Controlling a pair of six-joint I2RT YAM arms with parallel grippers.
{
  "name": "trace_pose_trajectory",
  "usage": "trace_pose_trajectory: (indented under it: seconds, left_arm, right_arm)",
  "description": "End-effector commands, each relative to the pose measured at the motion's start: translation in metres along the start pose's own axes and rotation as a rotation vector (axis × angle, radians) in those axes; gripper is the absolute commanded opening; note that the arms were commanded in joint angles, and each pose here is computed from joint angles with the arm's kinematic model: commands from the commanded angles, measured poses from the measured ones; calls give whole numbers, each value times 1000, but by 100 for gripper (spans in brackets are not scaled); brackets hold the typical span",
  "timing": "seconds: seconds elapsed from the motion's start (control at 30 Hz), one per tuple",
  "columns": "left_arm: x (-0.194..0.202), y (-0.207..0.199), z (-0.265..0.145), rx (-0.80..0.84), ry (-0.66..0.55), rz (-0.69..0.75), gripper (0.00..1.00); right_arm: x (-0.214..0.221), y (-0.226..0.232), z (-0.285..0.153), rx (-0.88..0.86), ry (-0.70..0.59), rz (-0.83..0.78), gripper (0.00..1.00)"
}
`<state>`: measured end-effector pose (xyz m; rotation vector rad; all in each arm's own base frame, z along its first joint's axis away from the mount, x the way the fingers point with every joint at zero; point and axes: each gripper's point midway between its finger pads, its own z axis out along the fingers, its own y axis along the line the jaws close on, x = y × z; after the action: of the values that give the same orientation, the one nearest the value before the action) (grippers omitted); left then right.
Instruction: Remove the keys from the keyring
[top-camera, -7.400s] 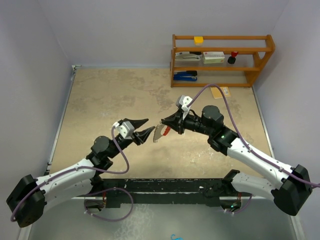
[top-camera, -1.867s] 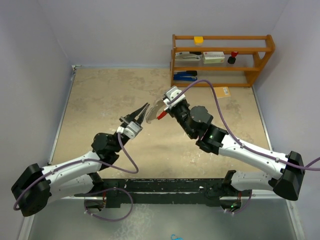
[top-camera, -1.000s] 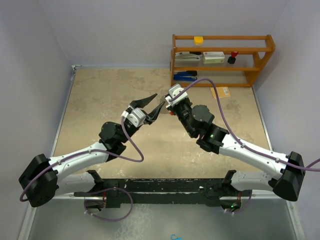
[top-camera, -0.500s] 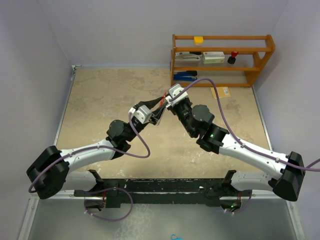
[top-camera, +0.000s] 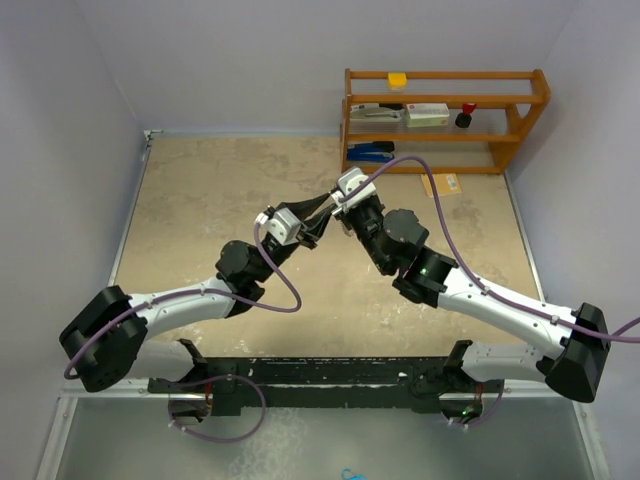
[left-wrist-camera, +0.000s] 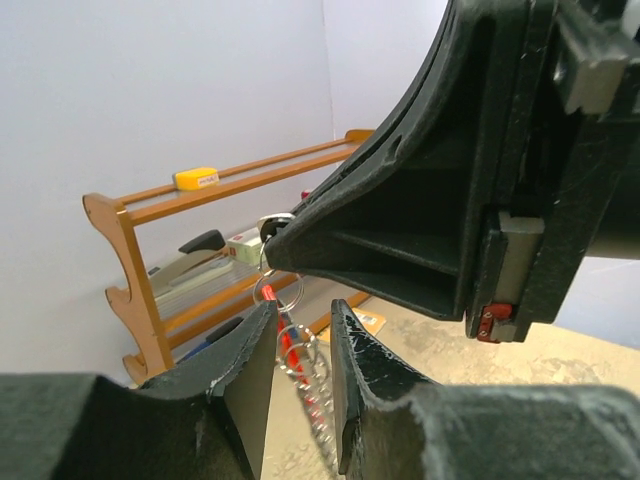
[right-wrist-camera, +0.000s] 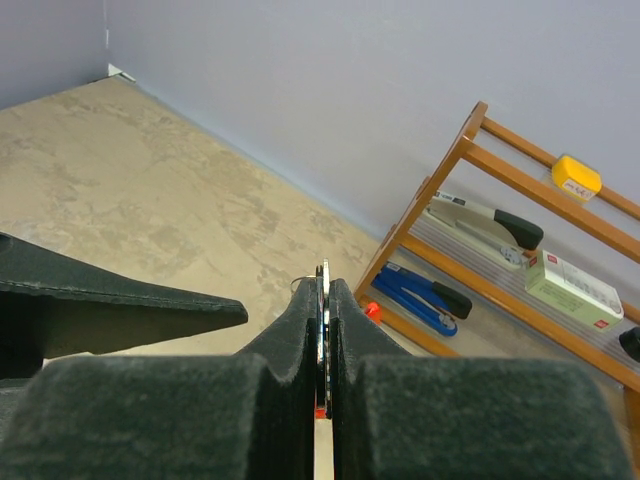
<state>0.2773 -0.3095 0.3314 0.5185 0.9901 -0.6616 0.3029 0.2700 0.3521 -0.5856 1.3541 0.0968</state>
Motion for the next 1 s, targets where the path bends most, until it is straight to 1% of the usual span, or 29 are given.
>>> trace_pose_trajectory:
  seconds: [0.0,0.1,0.37,0.97]
  left_arm:
    - [-33,-8,9,41,-118,-53,25]
    - [-33,-11,10,54,-127,-64,25]
    - [-22,-13,14,56,-106,-66,25]
    - [-11,3,14,-27,-78,42,24]
  right_arm:
    - [-26,-8,0,21,-77,51,0]
    - [-26,-7,0,18,-79,53,0]
    - [-28,-7,-2,10,-84,63,0]
    - [-25,-3,-4,-10,-82,75,0]
